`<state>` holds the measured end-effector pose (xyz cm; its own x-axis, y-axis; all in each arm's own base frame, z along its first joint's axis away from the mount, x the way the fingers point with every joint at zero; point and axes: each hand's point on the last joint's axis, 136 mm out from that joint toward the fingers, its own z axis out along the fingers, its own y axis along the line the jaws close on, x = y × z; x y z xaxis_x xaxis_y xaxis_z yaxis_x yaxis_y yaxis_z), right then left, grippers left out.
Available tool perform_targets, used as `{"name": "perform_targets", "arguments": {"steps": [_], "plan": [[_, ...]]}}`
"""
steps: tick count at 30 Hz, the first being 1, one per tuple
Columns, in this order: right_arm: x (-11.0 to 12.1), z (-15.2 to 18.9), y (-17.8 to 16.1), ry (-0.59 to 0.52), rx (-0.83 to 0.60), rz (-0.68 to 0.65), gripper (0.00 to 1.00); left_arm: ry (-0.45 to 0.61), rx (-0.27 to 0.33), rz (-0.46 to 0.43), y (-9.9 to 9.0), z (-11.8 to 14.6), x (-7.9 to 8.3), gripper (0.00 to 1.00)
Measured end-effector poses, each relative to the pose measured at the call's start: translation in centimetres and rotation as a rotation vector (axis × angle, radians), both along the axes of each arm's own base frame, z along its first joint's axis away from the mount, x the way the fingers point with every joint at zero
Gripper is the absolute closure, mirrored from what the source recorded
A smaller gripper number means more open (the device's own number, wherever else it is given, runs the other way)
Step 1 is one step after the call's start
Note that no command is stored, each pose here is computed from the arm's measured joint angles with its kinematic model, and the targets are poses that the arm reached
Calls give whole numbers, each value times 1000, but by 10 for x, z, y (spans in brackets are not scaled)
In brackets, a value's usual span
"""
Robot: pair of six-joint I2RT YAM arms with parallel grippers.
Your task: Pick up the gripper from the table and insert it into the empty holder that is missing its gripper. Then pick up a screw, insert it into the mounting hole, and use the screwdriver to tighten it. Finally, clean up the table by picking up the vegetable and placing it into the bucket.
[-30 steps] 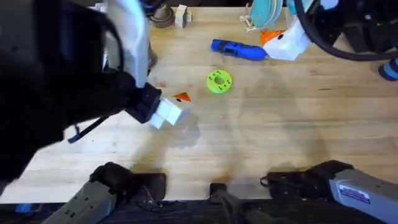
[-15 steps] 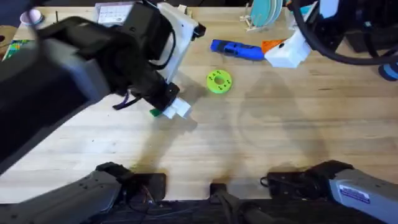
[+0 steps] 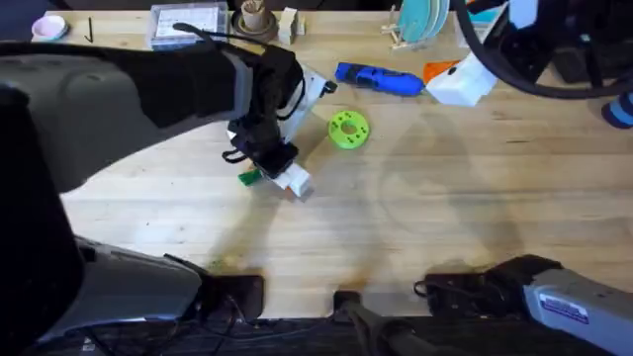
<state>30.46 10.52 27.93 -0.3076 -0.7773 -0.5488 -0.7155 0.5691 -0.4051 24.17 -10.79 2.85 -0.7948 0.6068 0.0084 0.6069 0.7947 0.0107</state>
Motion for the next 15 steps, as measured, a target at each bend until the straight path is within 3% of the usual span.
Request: {"name": "perform_targets", "arguments": {"steps": [3, 8, 9, 15], "plan": [[1, 0, -2, -2, -7, -6, 25, 5, -7, -1, -2, 0, 0, 136], [1, 0, -3, -12, -28, 2, 24, -14, -16, -3, -4, 2, 5, 895], [2, 0, -3, -14, -29, 3, 24, -12, -21, -6, -5, 2, 5, 965], [2, 1, -3, -18, -35, 10, 23, -12, 4, -10, -2, 3, 4, 987]]}}
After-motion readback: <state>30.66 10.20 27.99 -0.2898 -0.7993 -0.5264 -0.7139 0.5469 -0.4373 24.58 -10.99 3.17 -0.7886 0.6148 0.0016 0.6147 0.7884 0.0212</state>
